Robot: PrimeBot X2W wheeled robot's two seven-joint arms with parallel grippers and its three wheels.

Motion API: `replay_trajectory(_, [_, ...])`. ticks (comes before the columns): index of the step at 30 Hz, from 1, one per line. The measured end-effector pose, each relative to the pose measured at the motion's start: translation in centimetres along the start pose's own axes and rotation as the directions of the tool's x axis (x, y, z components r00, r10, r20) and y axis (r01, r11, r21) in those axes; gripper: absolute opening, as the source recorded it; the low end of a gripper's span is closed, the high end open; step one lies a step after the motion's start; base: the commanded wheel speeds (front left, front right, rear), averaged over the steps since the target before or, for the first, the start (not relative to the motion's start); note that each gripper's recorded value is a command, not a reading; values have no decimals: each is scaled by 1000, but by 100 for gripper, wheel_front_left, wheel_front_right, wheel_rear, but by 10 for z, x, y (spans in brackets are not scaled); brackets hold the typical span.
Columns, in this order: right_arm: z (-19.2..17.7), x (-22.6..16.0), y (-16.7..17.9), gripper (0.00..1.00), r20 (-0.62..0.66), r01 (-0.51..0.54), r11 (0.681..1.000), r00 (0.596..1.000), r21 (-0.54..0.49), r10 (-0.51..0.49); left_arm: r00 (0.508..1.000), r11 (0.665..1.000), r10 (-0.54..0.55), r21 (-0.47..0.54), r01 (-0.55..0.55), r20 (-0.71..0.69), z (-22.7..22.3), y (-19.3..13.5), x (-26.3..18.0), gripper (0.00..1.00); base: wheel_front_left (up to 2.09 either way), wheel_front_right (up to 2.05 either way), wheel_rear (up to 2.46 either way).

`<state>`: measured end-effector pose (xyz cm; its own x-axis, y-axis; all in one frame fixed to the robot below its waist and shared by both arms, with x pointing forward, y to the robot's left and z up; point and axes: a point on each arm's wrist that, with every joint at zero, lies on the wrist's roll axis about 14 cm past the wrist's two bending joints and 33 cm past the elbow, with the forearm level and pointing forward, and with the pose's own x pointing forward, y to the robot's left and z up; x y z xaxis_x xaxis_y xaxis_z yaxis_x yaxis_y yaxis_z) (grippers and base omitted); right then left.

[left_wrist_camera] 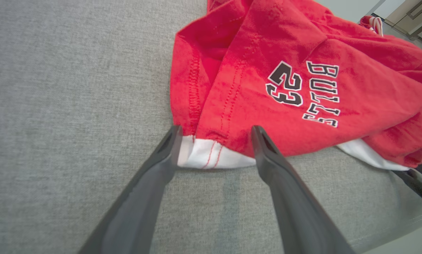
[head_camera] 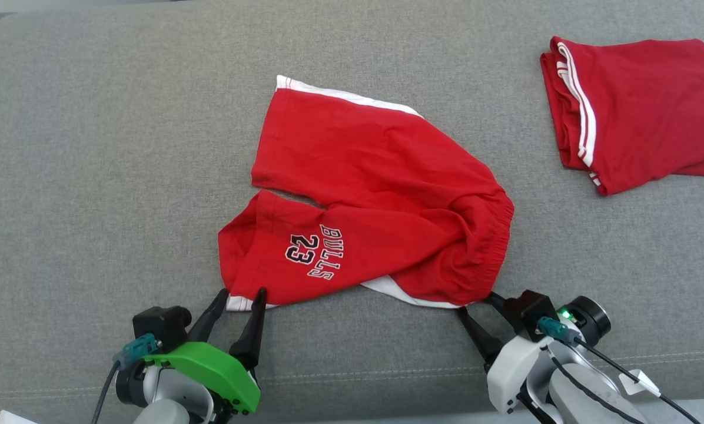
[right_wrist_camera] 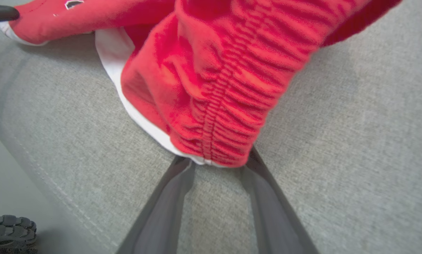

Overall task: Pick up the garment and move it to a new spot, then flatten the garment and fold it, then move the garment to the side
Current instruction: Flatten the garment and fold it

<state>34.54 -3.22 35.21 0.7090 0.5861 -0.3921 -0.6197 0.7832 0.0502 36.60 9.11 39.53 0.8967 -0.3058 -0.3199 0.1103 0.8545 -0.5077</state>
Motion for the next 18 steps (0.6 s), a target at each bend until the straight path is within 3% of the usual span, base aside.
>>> replay_trajectory(3, [0,0,0,54,1,4,1000,1000,11,-4,1000,1000,-1,1,1,-7,-2,1,0,100,0,0,0])
replay_trajectory(4, [0,0,-1,46,0,6,1000,1000,12,-6,1000,1000,0,1,0,-12,-4,2,0,100,0,0,0])
replay_trajectory(6, [0,0,-2,39,1,9,1000,1000,15,-9,1000,1000,1,4,-1,-17,-5,2,-1,98,0,0,0])
replay_trajectory(7, [0,0,-3,33,2,10,1000,1000,17,-10,1000,1000,0,5,0,-19,-6,2,-1,70,0,0,0])
replay_trajectory(8, [0,1,-3,33,2,10,1000,1000,17,-10,1000,1000,-3,5,3,-21,-7,1,-1,70,0,0,0])
replay_trajectory(9, [0,1,-3,26,3,10,1000,1000,16,-10,1000,1000,-8,5,8,-22,-7,0,-1,47,0,0,0])
replay_trajectory(10, [0,1,-3,18,3,10,1000,1000,14,-10,1000,1000,-12,4,12,-22,-7,0,-2,15,0,0,0])
replay_trajectory(11, [1,1,-4,9,5,10,1000,1000,12,-10,1000,1000,-13,4,13,-22,-7,-1,-2,0,0,0,0])
replay_trajectory(12, [2,2,-4,1,8,9,1000,1000,10,-9,1000,1000,-13,3,13,-21,-7,-1,-2,0,0,0,0])
replay_trajectory(18, [9,1,-7,0,22,10,1000,1000,-10,-10,1000,1000,-4,20,4,5,5,9,-6,0,0,0,0])
